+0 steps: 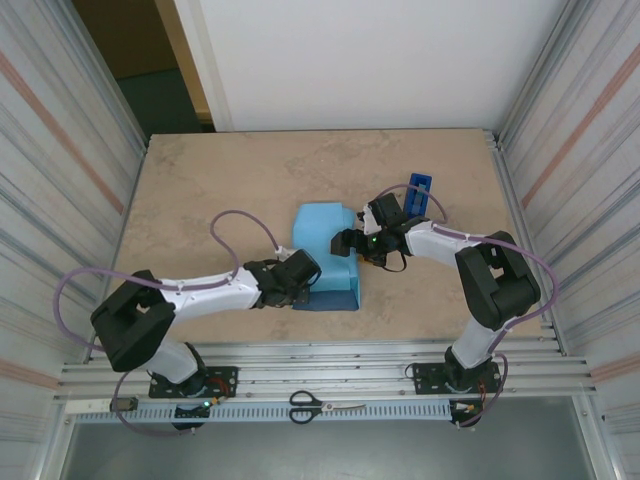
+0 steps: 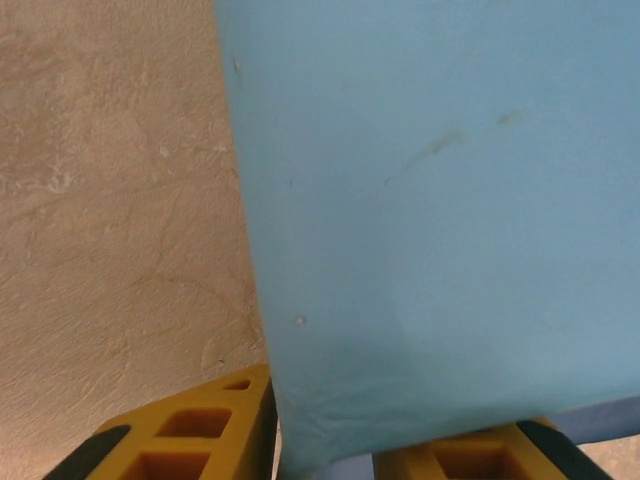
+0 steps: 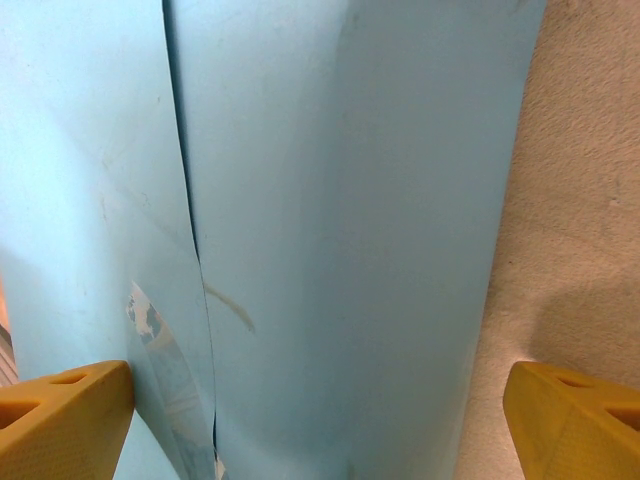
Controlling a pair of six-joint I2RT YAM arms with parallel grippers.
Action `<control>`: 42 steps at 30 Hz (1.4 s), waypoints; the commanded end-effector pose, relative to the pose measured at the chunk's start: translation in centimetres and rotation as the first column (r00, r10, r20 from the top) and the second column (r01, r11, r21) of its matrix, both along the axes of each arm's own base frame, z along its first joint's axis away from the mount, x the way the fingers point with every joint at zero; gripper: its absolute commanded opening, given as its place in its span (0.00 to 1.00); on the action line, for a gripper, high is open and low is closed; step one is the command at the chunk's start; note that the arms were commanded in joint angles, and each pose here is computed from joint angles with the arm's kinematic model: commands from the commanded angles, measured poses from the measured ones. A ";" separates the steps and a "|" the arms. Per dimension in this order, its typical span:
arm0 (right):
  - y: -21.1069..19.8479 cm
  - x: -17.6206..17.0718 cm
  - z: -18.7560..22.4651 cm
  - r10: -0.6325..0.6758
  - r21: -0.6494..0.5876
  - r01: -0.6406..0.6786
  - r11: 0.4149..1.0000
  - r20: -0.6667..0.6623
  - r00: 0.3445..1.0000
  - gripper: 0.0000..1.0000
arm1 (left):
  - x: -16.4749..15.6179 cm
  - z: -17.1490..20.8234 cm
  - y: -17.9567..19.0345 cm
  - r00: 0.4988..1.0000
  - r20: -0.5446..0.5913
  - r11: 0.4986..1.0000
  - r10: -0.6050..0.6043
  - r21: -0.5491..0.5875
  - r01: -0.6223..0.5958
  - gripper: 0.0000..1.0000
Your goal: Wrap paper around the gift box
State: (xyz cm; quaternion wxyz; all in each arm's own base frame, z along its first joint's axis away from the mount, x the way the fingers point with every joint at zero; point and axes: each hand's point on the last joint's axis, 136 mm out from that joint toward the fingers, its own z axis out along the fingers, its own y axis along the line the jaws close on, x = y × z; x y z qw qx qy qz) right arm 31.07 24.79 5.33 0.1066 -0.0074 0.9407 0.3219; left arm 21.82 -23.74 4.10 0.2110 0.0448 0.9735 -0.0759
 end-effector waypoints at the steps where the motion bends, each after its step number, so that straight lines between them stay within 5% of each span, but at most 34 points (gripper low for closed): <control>1: -3.5 -2.7 -4.4 -0.057 -0.183 0.035 0.982 -0.117 0.992 0.93 | 0.6 -0.1 0.1 0.999 0.023 0.999 0.031 0.022 -0.031 0.28; 10: -3.5 -2.7 -4.3 -0.059 -0.184 0.037 0.982 -0.114 0.992 0.93 | 0.7 -0.1 -0.2 0.999 0.047 0.999 0.019 0.043 -0.021 0.19; 20: -3.4 -2.8 -4.5 -0.057 -0.185 0.034 0.982 -0.120 0.991 0.93 | 0.6 -0.4 -0.4 0.999 0.047 0.998 0.002 0.063 -0.005 0.00; 28: -3.3 -2.7 -4.4 -0.058 -0.187 0.035 0.982 -0.118 0.991 0.93 | 0.2 -0.5 -0.3 0.999 0.044 0.997 -0.012 0.072 0.009 0.00; 34: -3.4 -2.6 -4.4 -0.061 -0.189 0.038 0.981 -0.117 0.991 0.93 | -0.4 -0.7 -0.1 0.999 0.027 0.997 -0.025 0.074 0.023 0.17; 42: -3.4 -2.6 -4.4 -0.060 -0.192 0.037 0.981 -0.118 0.991 0.94 | -1.2 -1.3 0.1 0.999 0.006 0.996 -0.045 0.083 0.044 0.20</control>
